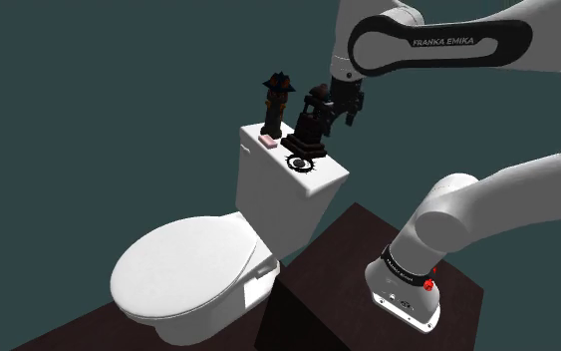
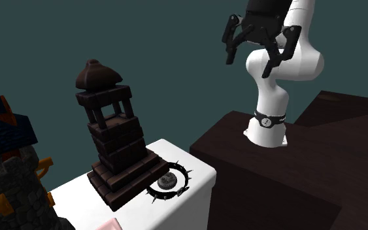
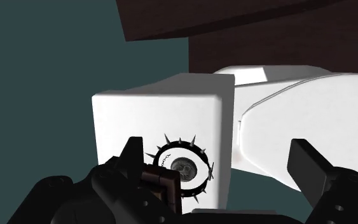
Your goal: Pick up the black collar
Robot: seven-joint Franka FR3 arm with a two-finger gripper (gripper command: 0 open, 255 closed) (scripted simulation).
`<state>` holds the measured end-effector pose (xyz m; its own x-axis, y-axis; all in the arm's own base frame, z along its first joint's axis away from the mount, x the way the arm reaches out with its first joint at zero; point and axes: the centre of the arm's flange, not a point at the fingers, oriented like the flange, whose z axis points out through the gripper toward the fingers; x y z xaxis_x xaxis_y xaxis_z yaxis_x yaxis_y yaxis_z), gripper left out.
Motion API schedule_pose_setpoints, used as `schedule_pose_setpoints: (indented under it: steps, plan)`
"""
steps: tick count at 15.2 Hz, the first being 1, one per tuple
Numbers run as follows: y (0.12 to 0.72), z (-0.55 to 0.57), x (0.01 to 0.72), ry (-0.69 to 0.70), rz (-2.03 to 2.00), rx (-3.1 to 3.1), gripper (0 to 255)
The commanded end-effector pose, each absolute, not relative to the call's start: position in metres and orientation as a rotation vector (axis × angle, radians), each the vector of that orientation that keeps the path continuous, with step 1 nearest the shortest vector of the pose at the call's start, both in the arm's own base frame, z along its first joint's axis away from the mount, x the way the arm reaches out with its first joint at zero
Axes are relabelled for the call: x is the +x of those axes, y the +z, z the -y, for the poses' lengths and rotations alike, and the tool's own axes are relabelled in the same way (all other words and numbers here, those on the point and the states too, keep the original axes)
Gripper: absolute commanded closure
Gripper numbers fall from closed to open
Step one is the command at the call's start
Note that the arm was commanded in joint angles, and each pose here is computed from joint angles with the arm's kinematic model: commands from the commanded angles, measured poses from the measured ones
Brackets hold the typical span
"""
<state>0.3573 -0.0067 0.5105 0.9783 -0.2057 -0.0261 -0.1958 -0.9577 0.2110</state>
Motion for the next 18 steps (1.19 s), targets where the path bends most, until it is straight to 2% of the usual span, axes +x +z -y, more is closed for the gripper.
schedule_pose_setpoints:
  steps: [1,18]
  plan:
    - [0.485,0.003,0.373,-0.060,0.299,2.879,0]
    - [0.292,0.004,0.507,-0.014,0.310,2.557,0]
